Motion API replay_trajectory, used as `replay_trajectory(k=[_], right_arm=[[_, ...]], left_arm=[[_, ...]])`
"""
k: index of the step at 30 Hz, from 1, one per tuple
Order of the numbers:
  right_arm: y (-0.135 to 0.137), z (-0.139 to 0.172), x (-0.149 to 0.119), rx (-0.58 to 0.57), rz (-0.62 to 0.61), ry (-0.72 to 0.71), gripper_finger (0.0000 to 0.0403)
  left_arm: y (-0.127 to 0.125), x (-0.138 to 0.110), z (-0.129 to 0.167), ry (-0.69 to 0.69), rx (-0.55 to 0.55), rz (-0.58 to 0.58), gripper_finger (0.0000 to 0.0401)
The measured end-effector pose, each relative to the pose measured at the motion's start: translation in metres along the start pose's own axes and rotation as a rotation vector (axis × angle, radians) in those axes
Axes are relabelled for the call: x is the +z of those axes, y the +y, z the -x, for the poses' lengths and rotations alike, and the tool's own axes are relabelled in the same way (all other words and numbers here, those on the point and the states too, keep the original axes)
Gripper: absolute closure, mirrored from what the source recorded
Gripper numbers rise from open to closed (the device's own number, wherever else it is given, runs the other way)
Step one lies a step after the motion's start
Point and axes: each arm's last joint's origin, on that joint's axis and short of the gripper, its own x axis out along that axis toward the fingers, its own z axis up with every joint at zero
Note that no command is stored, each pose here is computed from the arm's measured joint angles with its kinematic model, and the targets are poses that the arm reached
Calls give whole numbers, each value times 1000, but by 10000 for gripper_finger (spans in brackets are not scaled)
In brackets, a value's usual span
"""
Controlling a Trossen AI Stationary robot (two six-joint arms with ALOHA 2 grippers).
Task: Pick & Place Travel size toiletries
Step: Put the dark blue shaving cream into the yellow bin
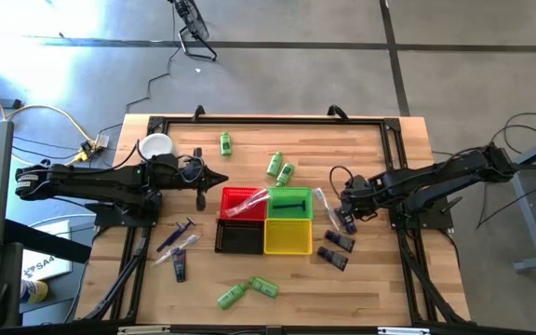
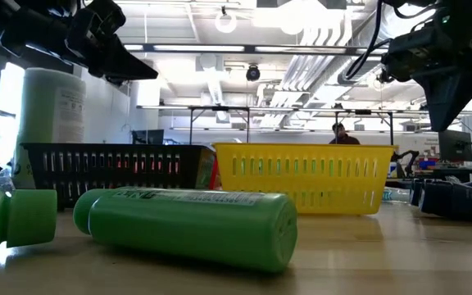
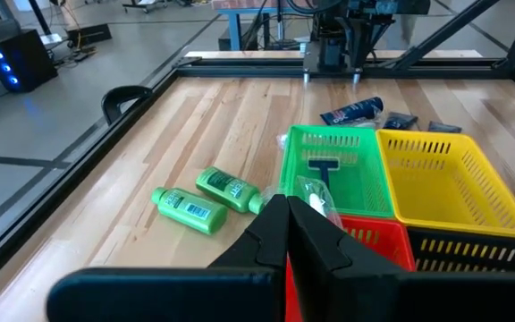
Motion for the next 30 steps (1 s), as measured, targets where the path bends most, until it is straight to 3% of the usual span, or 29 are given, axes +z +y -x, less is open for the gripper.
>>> replay_trajectory(k=[7,21,30], right_arm=[[0,0,0,-1,2,3,368],[-2,0,0,-28,5,-4,179],[-2,0,-1,-23,4,12,164]], left_arm=[[0,0,0,0,1,-1,400],[0,0,0,-1,1,-2,400],[0,0,0,0,1,-2,400]])
